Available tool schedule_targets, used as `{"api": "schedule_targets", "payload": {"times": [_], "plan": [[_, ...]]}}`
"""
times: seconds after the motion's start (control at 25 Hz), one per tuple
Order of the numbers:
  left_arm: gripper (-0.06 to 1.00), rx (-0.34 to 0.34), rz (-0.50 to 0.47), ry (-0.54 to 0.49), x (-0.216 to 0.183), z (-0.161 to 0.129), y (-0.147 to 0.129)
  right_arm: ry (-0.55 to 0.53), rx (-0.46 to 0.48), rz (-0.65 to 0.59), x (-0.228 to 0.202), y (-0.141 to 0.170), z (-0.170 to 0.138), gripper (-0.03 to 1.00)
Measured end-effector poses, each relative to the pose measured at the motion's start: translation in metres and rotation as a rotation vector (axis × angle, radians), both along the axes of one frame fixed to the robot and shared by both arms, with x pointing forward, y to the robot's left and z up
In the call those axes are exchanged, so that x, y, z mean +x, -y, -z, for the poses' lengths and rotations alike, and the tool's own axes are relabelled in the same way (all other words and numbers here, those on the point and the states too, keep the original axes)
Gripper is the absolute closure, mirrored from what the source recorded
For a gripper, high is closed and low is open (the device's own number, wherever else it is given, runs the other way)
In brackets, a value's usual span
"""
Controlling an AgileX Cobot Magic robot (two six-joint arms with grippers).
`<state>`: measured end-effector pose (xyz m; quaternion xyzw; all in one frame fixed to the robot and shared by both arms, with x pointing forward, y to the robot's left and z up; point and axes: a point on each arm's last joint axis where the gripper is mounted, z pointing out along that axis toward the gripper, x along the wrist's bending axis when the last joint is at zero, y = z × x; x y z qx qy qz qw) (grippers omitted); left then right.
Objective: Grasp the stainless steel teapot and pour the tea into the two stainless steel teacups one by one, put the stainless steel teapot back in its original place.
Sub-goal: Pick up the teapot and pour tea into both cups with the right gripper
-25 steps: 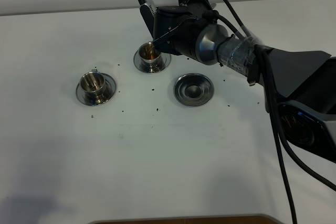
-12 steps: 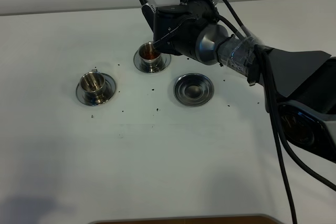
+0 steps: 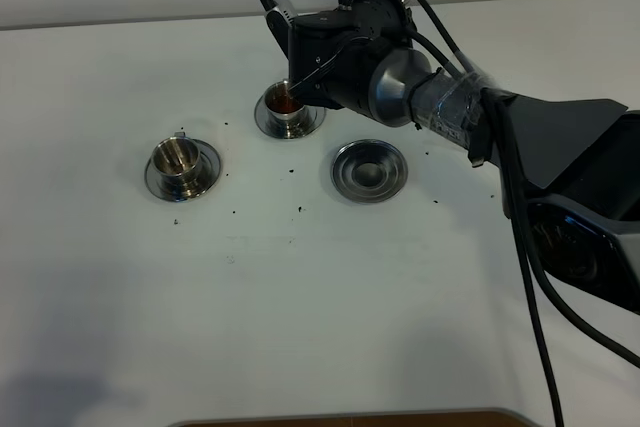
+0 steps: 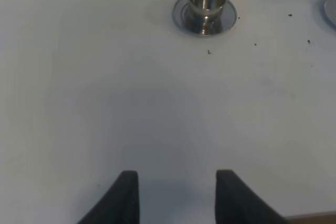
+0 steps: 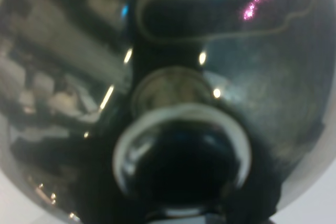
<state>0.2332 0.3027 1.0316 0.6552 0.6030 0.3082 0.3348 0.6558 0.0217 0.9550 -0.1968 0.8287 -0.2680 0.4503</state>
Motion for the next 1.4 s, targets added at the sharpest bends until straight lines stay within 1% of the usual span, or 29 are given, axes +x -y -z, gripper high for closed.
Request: {"api": "schedule_targets", "payload": {"times": [0.32,0.52,0.72,1.0,1.16,1.28,1.4], "plan": [[0.55,0.000,0.000,0.000,0.000,0.000,0.000,-0.004,0.004,0.003,0.000,0.000,0.000,0.78],[0.55,0.000,0.000,0.000,0.000,0.000,0.000,-0.048,0.046,0.030,-0.003,0.000,0.005,0.78],[0.55,0.000,0.000,0.000,0.000,0.000,0.000,-0.085,0.108,0.099,-0.007,0.002,0.009,0.78],[0.55,0.000,0.000,0.000,0.000,0.000,0.000,-0.101,0.245,0.187,-0.010,0.002,0.014,0.78],[0.55,0.000,0.000,0.000,0.000,0.000,0.000,-0.084,0.330,0.287,-0.016,-0.001,0.008,0.78],[0.55,0.000,0.000,0.000,0.000,0.000,0.000,-0.096,0.433,0.381,-0.021,-0.006,-0.007,0.78],[0.55,0.000,0.000,0.000,0.000,0.000,0.000,-0.126,0.577,0.424,-0.023,-0.015,-0.025,0.78]]}}
